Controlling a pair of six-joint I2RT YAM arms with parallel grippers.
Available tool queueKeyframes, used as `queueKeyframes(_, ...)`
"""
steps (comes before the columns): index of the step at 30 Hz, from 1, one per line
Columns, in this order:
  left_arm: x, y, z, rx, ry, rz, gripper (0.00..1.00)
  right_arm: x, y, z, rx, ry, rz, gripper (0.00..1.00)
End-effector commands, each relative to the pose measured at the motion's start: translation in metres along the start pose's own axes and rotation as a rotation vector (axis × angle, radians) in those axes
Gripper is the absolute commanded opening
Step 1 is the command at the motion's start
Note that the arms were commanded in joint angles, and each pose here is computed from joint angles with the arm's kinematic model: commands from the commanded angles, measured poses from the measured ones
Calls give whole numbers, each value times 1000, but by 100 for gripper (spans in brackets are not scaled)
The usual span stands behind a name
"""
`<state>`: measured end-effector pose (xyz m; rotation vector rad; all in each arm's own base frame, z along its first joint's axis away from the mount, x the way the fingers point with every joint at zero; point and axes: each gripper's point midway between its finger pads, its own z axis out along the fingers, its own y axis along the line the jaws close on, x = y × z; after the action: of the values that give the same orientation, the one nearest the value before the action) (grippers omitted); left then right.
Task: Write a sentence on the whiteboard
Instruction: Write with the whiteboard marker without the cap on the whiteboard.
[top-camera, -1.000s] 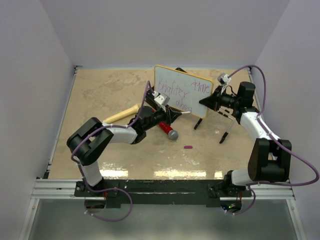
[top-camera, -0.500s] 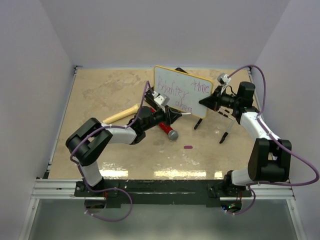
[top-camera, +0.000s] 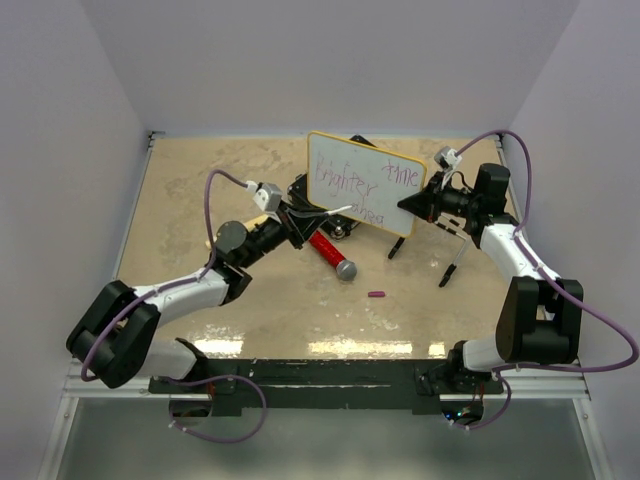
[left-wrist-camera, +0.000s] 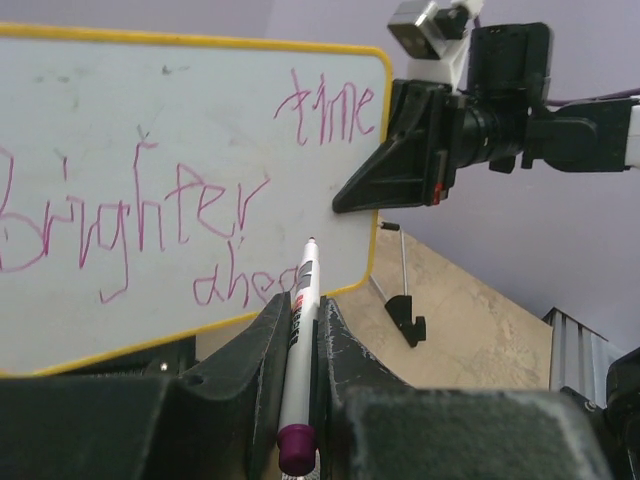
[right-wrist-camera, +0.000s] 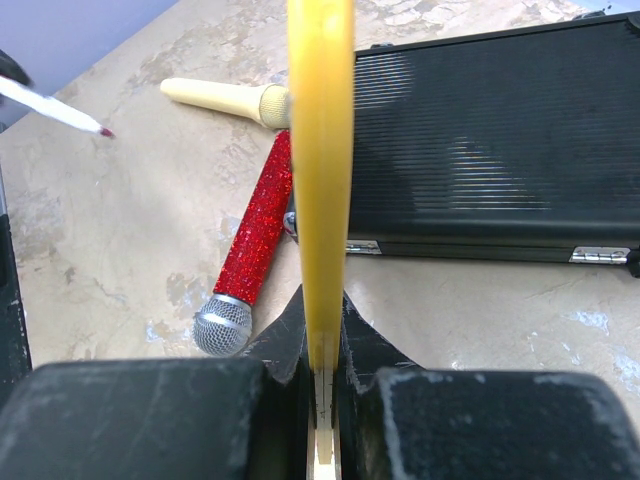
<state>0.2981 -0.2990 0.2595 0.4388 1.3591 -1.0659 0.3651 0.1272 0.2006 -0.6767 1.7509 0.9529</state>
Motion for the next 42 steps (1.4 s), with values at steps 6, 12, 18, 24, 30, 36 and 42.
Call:
queueKeyframes(6, 16, 2, -17, 1, 8, -51, 0, -6, 10, 0, -35, -9, -25, 0)
queueKeyframes(12, 25, -3, -16, -12, 21, -28, 0, -4, 9, 0, -37, -7, -21, 0)
queueKeyframes(18, 35, -10, -10, -12, 31, -14, 0, -4, 9, 1, -40, -6, -18, 0)
queueKeyframes(24, 43, -16, 5, -12, 34, -6, 0, -3, 9, 1, -43, -6, -18, 0)
queueKeyframes(30, 55, -16, 18, -17, 49, -18, 0, -5, 10, 0, -45, -8, -19, 0)
queueKeyframes(36, 62, -16, 26, -20, 63, -21, 0, -4, 10, 1, -48, -7, -18, 0)
queueKeyframes(42, 66, -17, 33, -19, 71, -21, 0, -3, 9, 1, -48, -6, -17, 0)
